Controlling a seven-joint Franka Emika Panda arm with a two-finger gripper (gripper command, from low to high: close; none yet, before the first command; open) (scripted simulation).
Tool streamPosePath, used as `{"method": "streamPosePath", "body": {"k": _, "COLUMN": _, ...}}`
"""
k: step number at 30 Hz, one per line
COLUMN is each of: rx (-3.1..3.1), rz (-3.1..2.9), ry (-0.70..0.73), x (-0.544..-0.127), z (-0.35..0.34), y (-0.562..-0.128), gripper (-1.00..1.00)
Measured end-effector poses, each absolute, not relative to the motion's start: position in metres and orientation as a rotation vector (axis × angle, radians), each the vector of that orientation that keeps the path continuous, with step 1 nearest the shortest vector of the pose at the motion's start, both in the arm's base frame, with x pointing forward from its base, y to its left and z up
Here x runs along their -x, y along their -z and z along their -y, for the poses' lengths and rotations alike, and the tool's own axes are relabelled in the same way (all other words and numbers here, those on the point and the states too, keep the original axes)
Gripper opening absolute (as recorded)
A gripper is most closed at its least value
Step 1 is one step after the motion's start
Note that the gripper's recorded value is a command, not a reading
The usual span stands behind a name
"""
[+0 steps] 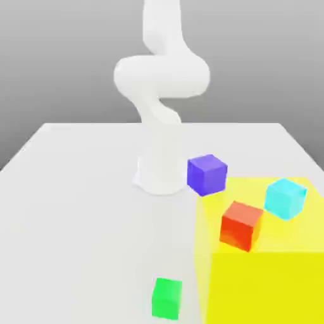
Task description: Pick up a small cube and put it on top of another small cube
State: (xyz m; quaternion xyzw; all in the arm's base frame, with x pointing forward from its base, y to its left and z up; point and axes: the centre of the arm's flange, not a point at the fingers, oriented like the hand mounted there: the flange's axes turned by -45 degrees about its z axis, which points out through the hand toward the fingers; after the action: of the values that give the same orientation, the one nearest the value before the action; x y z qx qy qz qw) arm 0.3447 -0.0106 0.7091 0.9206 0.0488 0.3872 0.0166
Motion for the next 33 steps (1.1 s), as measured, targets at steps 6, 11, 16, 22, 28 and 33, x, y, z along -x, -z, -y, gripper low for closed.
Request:
{"method": "streamPosePath", "body": {"k": 6, "rx": -2.74, "rz": -0.561, "ry": -1.136, "x": -0.345, "z": 0.036, "y": -0.702, "gripper": 0.0}}
{"method": "streamPosePath", "body": {"k": 11, "rx": -2.611, "rz": -0.875, "ry": -1.067, "x": -0.349, "z": 0.056, "y": -0.69, "gripper": 0.0}}
{"method": "streamPosePath", "body": {"k": 16, "rx": -2.456, "rz": -1.175, "ry": -0.987, "x": -0.357, "z": 0.074, "y": -0.675, "gripper": 0.0}}
{"method": "streamPosePath", "body": {"k": 22, "rx": -2.234, "rz": -1.514, "ry": -0.881, "x": -0.37, "z": 0.091, "y": -0.651, "gripper": 0.0}}
{"method": "streamPosePath", "body": {"k": 28, "rx": -1.974, "rz": -1.828, "ry": -0.769, "x": -0.387, "z": 0.104, "y": -0.621, "gripper": 0.0}}
{"method": "streamPosePath", "body": {"k": 33, "rx": -1.724, "rz": -2.07, "ry": -0.672, "x": -0.402, "z": 0.111, "y": -0.592, "gripper": 0.0}}
